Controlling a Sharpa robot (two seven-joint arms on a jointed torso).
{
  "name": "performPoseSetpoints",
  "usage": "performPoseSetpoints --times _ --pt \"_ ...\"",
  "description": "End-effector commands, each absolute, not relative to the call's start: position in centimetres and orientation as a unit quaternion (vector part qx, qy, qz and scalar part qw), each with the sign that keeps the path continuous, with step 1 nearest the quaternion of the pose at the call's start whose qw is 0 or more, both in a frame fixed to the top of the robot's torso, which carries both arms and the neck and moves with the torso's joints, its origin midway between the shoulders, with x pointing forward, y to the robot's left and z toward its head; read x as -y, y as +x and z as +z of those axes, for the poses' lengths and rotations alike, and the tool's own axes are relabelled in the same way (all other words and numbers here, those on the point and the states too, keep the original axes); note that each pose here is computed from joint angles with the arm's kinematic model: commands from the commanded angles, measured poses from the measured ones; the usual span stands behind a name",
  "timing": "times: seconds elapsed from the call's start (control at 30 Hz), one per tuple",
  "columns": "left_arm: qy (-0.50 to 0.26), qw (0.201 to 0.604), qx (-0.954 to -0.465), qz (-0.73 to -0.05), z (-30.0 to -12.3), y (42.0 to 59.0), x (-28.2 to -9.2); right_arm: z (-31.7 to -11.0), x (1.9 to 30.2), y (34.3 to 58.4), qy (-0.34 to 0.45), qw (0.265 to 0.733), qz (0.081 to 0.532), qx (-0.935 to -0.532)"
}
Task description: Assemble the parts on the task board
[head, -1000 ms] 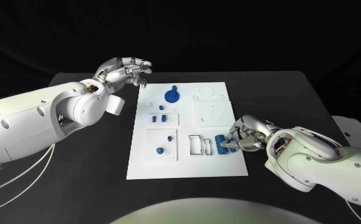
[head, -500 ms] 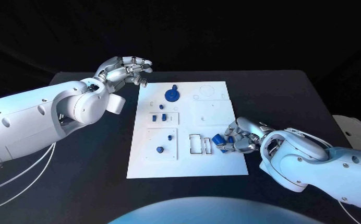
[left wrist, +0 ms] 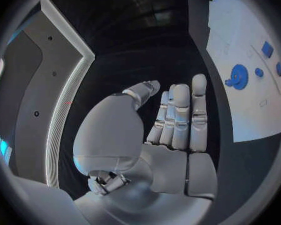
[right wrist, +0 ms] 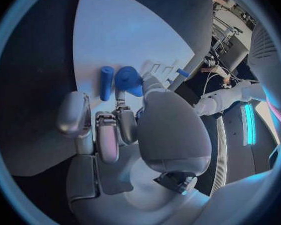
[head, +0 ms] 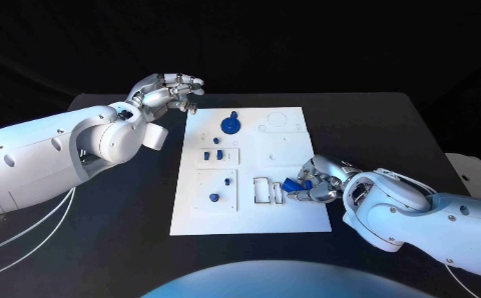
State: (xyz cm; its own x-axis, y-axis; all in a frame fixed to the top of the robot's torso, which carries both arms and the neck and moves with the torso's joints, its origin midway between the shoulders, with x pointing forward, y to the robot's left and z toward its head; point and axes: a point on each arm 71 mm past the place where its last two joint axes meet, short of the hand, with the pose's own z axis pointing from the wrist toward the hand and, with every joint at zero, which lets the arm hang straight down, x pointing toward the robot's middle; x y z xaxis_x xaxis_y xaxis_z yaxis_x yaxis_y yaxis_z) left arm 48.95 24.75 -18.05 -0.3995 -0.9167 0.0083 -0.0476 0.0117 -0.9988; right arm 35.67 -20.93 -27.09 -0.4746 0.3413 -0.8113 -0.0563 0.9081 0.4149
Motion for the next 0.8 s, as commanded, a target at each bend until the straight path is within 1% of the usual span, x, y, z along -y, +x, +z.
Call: performPoseSetpoints --times 0.03,0.37,0.53,0.63,0.8 --pt "-0.396 0.367 -0.603 -0.587 -17.9 48.9 -24.5 -27.7 21.0 35.4 0.081 0.496 0.185 -0.844" --pt "-0.396 0.367 -0.603 -0.587 -18.0 48.9 -24.4 -26.7 20.5 34.9 0.114 0.514 0.230 -0.819" --pt "-0.396 0.366 -0.604 -0.587 -18.0 48.9 -24.3 -25.8 20.2 34.7 0.123 0.515 0.252 -0.810" --pt "-0.396 0.363 -0.606 -0.587 -18.0 48.9 -24.2 -25.2 19.9 34.7 0.122 0.514 0.261 -0.808" --pt "-0.395 0.360 -0.607 -0.588 -18.0 48.9 -24.2 -25.0 19.4 34.6 0.120 0.501 0.268 -0.814"
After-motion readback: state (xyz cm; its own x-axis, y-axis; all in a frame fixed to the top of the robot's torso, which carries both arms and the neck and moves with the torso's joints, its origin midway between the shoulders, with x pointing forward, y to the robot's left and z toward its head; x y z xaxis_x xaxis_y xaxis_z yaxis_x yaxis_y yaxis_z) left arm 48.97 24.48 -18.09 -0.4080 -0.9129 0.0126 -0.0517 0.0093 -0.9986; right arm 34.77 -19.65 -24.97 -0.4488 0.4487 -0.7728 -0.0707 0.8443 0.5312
